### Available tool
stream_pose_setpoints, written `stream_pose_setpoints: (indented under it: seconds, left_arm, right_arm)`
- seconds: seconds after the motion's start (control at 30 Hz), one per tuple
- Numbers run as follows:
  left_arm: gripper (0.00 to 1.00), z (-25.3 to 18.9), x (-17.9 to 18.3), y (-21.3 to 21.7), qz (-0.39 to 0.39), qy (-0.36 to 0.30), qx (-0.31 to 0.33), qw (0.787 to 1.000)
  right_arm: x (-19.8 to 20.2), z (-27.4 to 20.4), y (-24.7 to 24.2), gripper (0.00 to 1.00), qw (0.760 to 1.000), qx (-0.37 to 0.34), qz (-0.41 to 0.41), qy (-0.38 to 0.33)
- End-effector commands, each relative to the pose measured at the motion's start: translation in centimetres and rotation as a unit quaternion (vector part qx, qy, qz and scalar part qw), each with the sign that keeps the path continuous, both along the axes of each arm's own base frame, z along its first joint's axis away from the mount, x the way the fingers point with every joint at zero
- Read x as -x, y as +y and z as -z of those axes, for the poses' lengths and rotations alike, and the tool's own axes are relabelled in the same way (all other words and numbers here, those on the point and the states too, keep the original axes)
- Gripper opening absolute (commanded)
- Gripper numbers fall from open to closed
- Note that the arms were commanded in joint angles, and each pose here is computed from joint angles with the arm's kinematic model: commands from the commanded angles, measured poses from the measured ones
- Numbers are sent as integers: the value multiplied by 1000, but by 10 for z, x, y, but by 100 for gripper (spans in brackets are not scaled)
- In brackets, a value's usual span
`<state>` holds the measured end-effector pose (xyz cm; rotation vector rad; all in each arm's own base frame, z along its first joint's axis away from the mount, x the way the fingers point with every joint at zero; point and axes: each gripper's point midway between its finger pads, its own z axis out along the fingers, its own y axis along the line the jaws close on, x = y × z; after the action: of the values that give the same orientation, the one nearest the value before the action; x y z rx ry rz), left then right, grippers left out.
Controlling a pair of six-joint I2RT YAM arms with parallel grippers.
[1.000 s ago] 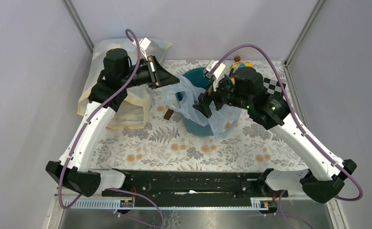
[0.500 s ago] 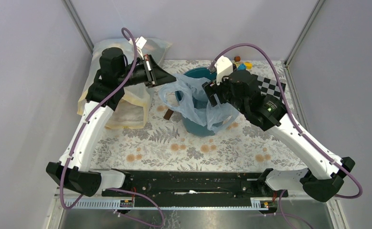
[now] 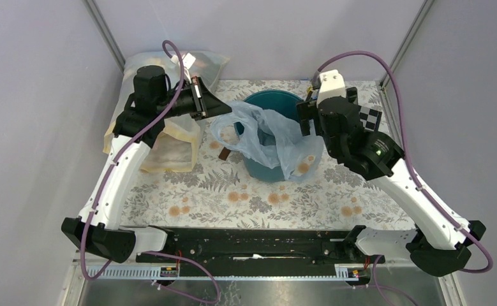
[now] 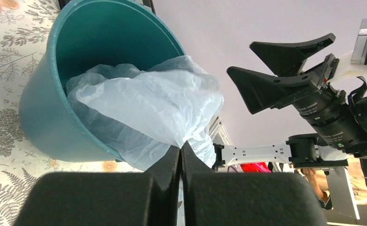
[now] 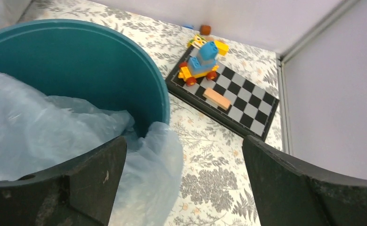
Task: Put the trash bags into the trash bin
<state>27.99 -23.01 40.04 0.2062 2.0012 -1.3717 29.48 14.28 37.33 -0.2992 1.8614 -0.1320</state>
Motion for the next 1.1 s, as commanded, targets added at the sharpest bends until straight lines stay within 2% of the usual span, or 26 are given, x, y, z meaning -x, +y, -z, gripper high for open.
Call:
stream_pose_setpoints:
  seconds: [0.0, 0.13, 0.27, 0.33, 0.5, 0.63, 0.73, 0.9, 0.97, 1.07]
  left_arm:
    - [0, -15, 6, 9, -15, -43, -6, 999]
    - [0, -11, 8, 10, -15, -41, -9, 999]
    - [0, -11, 8, 10, -16, -40, -9, 999]
    - [0, -11, 7, 10, -16, -41, -9, 999]
    - [0, -9, 7, 12, -23, -41, -12, 999]
    - [0, -9, 6, 12, -25, -41, -12, 999]
    - [0, -9, 6, 12, -27, -41, -13, 999]
    - [0, -6, 5, 15, -36, -42, -23, 998]
    - [0, -2, 4, 18, -44, -41, -33, 998]
    - [0, 6, 0, 24, -65, -42, -54, 996]
  right_arm:
    - [18, -14, -37, 100, 996, -28, 79, -8]
    - [37, -14, 3, 100, 994, -94, -49, 30]
    - [67, -6, 57, 100, 963, -167, -184, 102]
    - [74, 9, 73, 97, 955, -172, -198, 137]
    - [74, 36, 86, 95, 967, -134, -162, 147]
    - [72, 37, 95, 100, 981, -92, -125, 114]
    - [64, 38, 100, 100, 991, -50, -85, 88]
    - [47, 35, 72, 100, 999, 12, 35, 24]
    - [45, 31, 61, 99, 998, 18, 52, 7]
    - [46, 24, 48, 92, 998, 27, 63, -15]
